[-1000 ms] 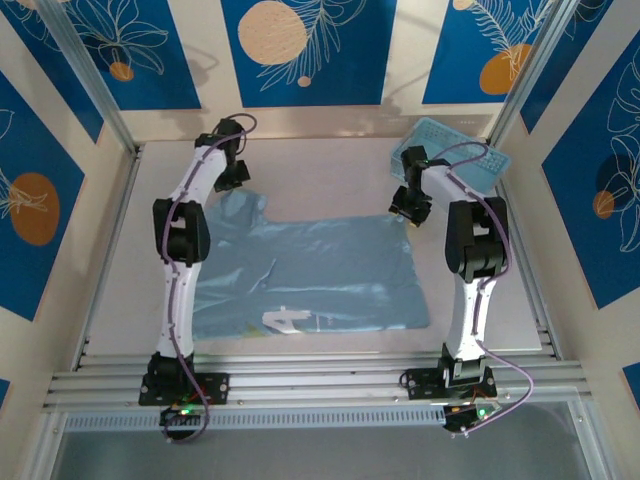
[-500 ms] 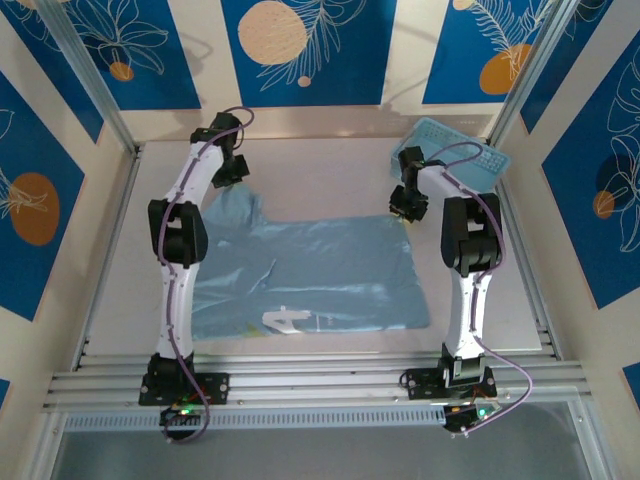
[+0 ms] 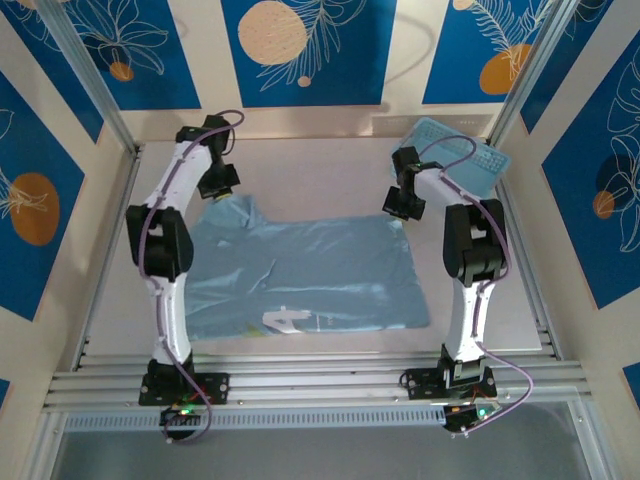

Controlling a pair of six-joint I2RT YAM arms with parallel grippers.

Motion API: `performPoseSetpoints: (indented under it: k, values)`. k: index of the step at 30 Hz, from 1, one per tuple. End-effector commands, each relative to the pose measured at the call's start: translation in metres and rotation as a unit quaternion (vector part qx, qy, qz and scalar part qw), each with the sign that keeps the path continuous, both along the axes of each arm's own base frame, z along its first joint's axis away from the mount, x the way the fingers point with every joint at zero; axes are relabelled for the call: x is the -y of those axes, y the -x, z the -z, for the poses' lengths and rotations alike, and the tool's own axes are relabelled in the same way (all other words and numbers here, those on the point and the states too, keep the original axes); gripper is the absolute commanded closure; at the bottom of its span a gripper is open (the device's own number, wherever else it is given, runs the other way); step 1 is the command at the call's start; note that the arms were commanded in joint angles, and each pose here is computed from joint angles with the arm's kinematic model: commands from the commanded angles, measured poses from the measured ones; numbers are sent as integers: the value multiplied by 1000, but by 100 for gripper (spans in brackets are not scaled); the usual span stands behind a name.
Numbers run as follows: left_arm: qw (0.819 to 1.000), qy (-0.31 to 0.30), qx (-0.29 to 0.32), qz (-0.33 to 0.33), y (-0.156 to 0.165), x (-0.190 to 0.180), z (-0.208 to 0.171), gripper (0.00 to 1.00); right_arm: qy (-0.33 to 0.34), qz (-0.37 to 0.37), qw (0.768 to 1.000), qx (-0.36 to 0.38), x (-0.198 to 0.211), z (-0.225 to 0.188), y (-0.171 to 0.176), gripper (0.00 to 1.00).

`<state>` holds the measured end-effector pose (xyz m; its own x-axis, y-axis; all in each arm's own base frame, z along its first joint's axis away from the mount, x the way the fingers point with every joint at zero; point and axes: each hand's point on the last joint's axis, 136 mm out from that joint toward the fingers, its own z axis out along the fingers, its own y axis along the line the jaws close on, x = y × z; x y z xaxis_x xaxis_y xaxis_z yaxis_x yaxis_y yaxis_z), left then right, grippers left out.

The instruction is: Fold and stack the t-shirts

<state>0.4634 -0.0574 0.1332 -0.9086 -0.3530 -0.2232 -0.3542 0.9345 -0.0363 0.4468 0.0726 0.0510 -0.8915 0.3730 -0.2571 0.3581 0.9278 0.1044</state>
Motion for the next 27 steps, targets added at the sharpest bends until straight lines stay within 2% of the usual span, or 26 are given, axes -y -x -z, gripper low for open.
performPoseSetpoints:
  k: [1,6,15,22,27]
  values:
    - [1000,21,-2,-19,40,-6,-31,100,9,-11,1000,26,0,-31,13,100]
    - [999,38,-15,-27,93,-12,-44,100,6,11,1000,12,5,-41,45,100]
    - [999,8,-18,-50,184,-36,-58,100,4,55,998,-32,17,-43,108,100]
    - [995,5,-42,-89,259,-47,-36,100,19,74,995,-67,29,-37,150,100]
    - [991,20,-56,-121,297,-47,-12,100,9,75,994,-84,28,-28,171,100]
